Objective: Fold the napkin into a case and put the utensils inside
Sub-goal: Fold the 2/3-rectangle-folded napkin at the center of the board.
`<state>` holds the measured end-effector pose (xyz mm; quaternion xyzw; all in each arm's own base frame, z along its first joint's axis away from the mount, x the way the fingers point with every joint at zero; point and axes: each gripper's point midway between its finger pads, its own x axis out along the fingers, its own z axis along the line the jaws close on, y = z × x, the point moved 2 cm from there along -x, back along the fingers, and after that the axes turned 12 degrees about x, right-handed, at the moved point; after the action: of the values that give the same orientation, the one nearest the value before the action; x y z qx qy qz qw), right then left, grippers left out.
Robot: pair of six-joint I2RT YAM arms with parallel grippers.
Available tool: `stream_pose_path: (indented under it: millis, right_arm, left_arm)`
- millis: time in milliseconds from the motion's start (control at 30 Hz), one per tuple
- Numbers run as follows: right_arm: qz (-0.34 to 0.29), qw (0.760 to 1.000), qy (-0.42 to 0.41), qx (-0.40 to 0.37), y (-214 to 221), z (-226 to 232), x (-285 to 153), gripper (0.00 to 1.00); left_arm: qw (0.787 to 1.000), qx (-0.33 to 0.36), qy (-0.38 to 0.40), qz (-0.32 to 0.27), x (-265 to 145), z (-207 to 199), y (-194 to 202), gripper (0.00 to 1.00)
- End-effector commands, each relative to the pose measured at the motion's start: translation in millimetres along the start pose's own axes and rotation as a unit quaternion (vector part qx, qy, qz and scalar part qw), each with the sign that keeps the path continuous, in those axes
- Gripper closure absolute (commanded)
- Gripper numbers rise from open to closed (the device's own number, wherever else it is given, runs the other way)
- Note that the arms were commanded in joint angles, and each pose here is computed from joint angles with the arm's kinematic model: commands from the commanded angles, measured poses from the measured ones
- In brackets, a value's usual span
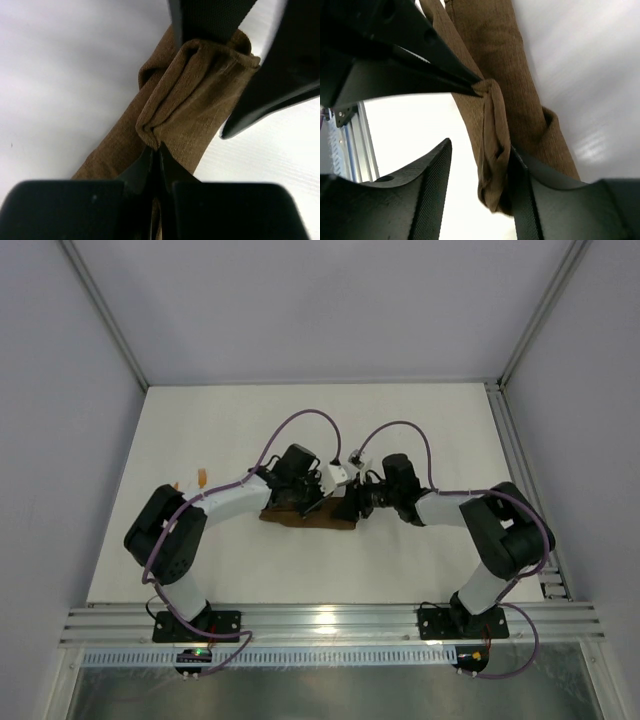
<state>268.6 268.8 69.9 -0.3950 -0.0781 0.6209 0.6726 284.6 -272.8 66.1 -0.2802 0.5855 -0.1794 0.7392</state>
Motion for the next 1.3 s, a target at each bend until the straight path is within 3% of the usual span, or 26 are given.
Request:
stream_pose_path:
  millis: [0, 267, 433, 633, 1067, 1267]
  right_arm:
    - [-0.041, 0.998, 0.01, -0.038, -22, 16, -20, 0.48]
    - [-0.09, 0.984, 0.139, -0.058, -44, -1, -48, 0.47]
    - [-0.079, 0.981, 0.177, -0.023, -35, -22, -35, 0.6]
    - [-0.056, 0.984, 0.166, -0.022, -16, -24, -10, 0.65]
    - [-0.037, 0.983, 0.179, -0.025, 8, -35, -4, 0.69]
    - [-0.065, 0.983, 0.163, -0.055, -11, -17, -10, 0.68]
  left_arm:
    - [1.0, -0.001, 0.001, 0.02, -3, 0, 9, 1.0]
    - [0.999, -0.004, 0.029, 0.018, -12, -7, 3, 1.0]
    - [0.996, -0.047, 0.045, 0.057, -19, -8, 4, 1.0]
    - [0.983, -0.112, 0.086, 0.114, -15, -18, 19, 1.0]
    - [0.962, -0.2, 0.131, 0.133, -26, -20, 25, 0.94]
    - [0.953, -0.218, 0.15, 0.148, -22, -26, 31, 0.93]
